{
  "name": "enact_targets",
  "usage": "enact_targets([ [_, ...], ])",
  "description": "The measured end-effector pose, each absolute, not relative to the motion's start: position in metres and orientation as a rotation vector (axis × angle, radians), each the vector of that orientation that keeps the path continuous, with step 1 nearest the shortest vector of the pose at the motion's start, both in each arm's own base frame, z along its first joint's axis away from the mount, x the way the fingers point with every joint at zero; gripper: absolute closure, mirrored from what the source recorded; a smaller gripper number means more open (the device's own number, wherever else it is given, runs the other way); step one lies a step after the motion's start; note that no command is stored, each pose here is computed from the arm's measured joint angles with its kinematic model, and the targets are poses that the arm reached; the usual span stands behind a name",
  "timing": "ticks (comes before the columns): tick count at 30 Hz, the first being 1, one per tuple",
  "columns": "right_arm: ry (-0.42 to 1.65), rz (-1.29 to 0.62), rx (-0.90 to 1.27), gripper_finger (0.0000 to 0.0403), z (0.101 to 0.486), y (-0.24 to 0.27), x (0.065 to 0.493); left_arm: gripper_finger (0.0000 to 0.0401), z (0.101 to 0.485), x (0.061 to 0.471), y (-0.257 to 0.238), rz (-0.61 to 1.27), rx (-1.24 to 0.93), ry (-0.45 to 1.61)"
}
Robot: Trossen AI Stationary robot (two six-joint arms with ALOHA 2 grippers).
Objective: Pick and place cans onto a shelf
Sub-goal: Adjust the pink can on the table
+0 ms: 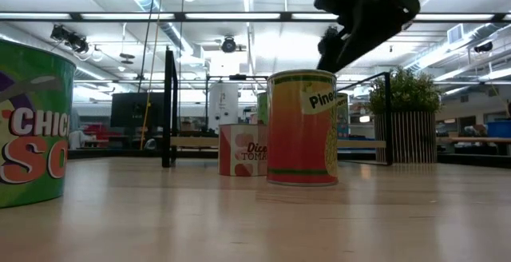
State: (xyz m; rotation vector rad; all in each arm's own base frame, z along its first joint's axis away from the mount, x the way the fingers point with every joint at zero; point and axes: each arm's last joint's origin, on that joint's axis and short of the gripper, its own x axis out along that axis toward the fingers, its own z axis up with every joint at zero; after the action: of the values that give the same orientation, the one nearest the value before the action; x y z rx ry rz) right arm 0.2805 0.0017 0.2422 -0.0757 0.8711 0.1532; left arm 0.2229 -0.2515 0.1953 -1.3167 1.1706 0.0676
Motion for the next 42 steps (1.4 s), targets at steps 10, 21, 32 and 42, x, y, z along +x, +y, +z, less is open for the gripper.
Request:
enact_targets([
  [10,0.895,0.149,-0.042,0.0004,0.255,0.001,0.322,0.0163,0.185,0.228,-0.246,0.157,-1.229,1.21],
  [21,0.909,0.181,-0.077,0.0004,0.266,0.003,0.372,0.023,0.195,0.231,-0.24,0.194,-1.234,1.037],
  [32,0.866,0.16,-0.13,0.0004,0.306,0.003,0.371,0.0271,0.227,0.233,-0.241,0.287,-1.08,1.082],
  [42,0.922,0.099,-0.157,0.0004,0.319,0.001,0.351,0.0146,0.231,0.226,-0.245,0.336,-1.09,1.118],
])
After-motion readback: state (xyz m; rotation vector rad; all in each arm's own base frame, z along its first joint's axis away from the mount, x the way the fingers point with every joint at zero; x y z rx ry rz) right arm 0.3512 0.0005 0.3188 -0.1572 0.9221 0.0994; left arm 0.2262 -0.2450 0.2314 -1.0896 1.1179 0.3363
